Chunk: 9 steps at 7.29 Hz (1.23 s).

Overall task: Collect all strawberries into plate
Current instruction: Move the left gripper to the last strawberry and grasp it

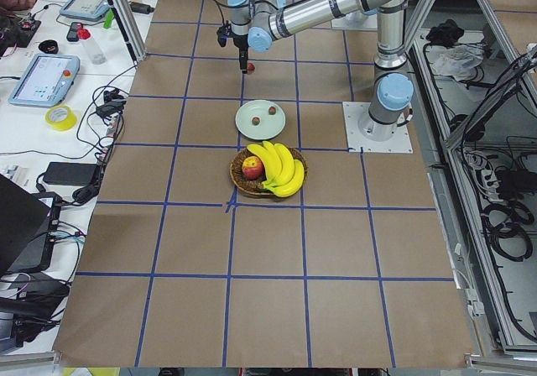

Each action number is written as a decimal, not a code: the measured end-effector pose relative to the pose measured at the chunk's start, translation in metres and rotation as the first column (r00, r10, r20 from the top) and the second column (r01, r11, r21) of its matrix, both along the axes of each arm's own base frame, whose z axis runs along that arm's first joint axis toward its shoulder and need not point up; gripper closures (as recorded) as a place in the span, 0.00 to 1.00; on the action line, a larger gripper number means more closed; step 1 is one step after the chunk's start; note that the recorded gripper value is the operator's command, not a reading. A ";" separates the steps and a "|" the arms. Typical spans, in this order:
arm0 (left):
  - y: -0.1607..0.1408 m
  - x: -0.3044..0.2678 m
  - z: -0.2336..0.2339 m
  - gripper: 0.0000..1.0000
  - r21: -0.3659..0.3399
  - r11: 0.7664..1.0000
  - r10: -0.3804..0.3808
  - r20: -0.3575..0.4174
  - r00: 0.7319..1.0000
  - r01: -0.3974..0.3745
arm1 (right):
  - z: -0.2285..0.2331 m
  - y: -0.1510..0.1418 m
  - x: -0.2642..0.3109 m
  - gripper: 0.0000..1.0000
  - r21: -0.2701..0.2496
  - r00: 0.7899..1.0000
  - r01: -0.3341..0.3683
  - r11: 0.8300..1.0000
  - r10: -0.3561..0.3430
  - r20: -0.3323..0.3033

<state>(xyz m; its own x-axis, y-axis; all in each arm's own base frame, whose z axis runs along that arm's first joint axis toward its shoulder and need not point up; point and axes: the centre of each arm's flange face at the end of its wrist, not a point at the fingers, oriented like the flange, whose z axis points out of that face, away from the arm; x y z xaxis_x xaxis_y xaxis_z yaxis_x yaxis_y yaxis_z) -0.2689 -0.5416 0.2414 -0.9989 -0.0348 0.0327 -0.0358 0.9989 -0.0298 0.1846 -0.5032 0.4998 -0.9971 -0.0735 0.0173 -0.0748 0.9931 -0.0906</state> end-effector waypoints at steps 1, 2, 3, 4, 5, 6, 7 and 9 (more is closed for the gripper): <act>0.002 -0.023 -0.018 0.00 -0.026 0.999 0.029 -0.009 1.000 -0.029 | 0.000 0.000 0.000 0.00 0.000 1.000 0.000 1.000 0.000 0.000; 0.007 -0.043 -0.034 0.00 -0.027 0.998 0.064 -0.009 0.998 -0.064 | 0.000 0.000 0.000 0.00 0.000 1.000 0.001 1.000 -0.001 0.000; 0.014 -0.054 -0.050 0.13 -0.011 0.995 0.104 -0.005 0.995 -0.104 | 0.000 0.000 0.001 0.00 0.000 1.000 0.001 1.000 -0.001 0.001; 0.022 -0.058 -0.063 0.25 0.013 0.988 0.153 0.001 0.988 -0.153 | 0.000 0.001 0.002 0.00 0.000 1.000 0.001 1.000 -0.001 0.002; 0.030 -0.057 -0.071 0.48 0.031 0.984 0.177 0.013 0.984 -0.177 | 0.000 0.001 0.002 0.00 0.000 1.000 0.001 1.000 -0.001 0.003; 0.033 -0.056 -0.072 0.99 0.036 0.985 0.167 0.022 0.986 -0.167 | 0.000 0.001 0.002 0.00 0.000 1.000 0.001 1.000 -0.001 0.003; 0.033 -0.055 -0.068 0.99 0.030 0.990 0.138 0.024 0.990 -0.139 | 0.000 0.001 0.002 0.00 0.000 1.000 0.001 1.000 -0.001 0.003; 0.029 -0.051 -0.063 1.00 0.019 0.996 0.088 0.024 0.996 -0.088 | 0.000 0.001 0.002 0.00 0.000 1.000 0.000 1.000 0.000 0.003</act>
<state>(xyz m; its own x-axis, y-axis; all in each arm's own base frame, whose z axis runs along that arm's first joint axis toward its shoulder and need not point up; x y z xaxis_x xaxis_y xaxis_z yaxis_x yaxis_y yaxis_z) -0.3195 -0.5123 0.1789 -0.9924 -0.1230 0.0082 -0.1231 0.9923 -0.0117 0.1868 -0.5024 0.4997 -0.9972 -0.0734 0.0139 -0.0743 0.9931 -0.0904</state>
